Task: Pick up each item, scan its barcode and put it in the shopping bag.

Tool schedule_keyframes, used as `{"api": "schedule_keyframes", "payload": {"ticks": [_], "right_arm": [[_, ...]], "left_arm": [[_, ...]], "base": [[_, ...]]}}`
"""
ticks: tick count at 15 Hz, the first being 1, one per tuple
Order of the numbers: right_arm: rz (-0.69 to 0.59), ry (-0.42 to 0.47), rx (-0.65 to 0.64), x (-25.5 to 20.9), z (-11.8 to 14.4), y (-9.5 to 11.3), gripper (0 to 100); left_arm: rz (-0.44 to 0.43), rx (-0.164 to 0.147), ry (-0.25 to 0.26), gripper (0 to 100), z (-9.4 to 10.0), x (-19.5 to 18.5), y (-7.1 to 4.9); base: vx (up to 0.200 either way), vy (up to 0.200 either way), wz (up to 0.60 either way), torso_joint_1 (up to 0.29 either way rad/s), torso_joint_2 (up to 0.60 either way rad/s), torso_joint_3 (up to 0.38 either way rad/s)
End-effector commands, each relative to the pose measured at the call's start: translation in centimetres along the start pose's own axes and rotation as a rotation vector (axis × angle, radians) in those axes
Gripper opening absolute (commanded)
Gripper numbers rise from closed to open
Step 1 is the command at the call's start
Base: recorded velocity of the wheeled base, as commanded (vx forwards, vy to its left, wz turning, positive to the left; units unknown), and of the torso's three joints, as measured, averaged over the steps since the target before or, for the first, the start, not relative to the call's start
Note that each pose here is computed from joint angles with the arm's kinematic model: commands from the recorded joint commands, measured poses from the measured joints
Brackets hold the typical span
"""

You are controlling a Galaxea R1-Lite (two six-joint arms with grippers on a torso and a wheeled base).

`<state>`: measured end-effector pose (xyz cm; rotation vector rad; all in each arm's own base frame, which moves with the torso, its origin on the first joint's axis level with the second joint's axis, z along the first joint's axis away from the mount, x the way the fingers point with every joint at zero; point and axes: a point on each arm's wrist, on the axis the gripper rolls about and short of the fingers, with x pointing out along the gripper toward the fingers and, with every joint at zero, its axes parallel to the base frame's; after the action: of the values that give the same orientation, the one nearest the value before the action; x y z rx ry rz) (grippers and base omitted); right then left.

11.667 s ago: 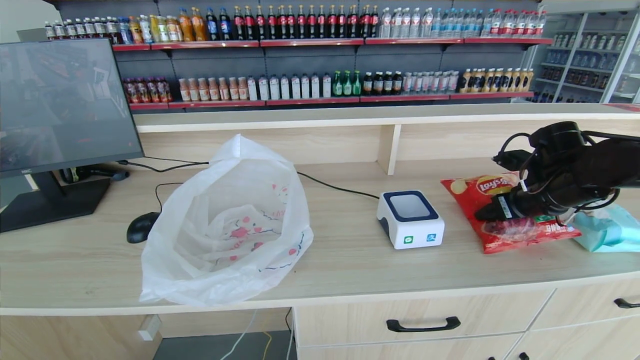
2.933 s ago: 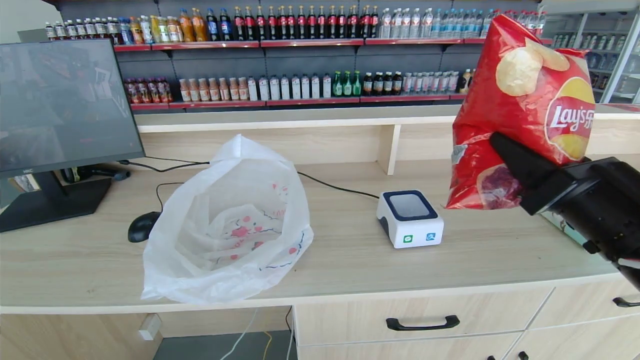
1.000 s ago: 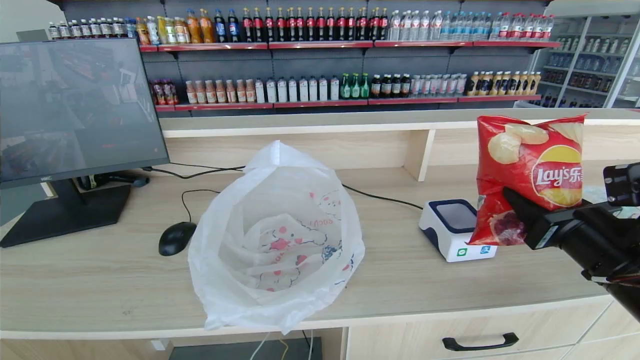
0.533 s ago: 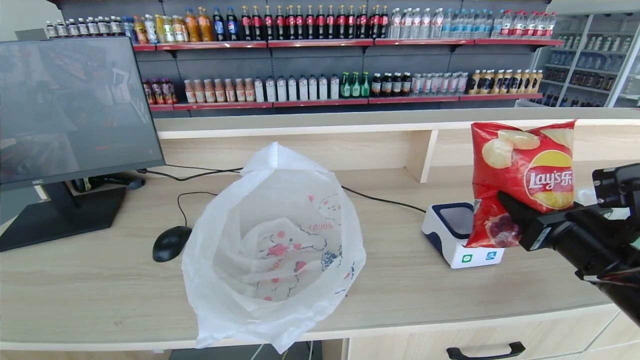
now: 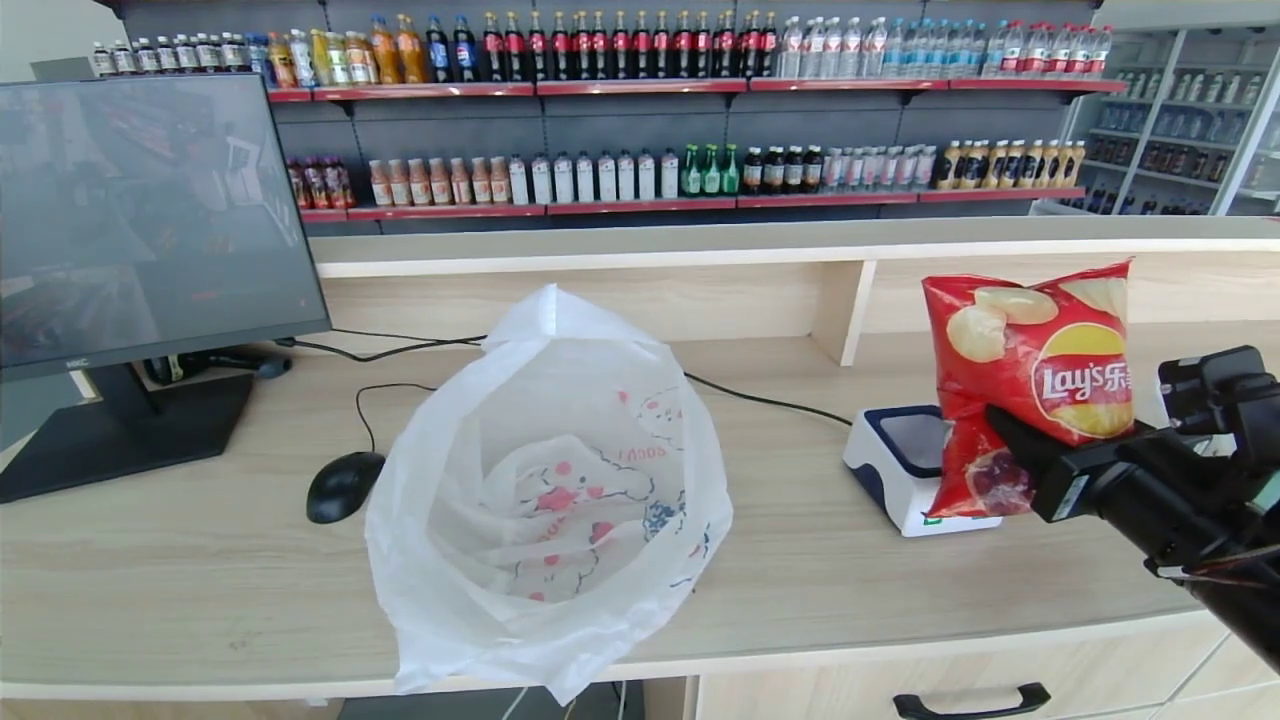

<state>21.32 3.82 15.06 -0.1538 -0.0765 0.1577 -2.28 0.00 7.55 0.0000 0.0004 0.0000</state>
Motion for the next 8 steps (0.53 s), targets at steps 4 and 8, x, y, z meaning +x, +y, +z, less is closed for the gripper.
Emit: {"api": "schedule_keyframes", "payload": {"ticks": [4,8], "right_arm": [[0.004,-0.003,-0.002,-0.48,0.05,0.0,0],[0.001,0.002,0.004,-1.01,-0.02,-0.03,0]], "left_arm": [[0.0,0.0,0.0,100,0.0,0.0,0.0],[0.0,0.0,0.0,100,0.0,0.0,0.0]], "base": [[0.0,0.0,0.0,0.0,0.0,0.0],[0.0,0.0,0.0,0.0,0.0,0.0]]}}
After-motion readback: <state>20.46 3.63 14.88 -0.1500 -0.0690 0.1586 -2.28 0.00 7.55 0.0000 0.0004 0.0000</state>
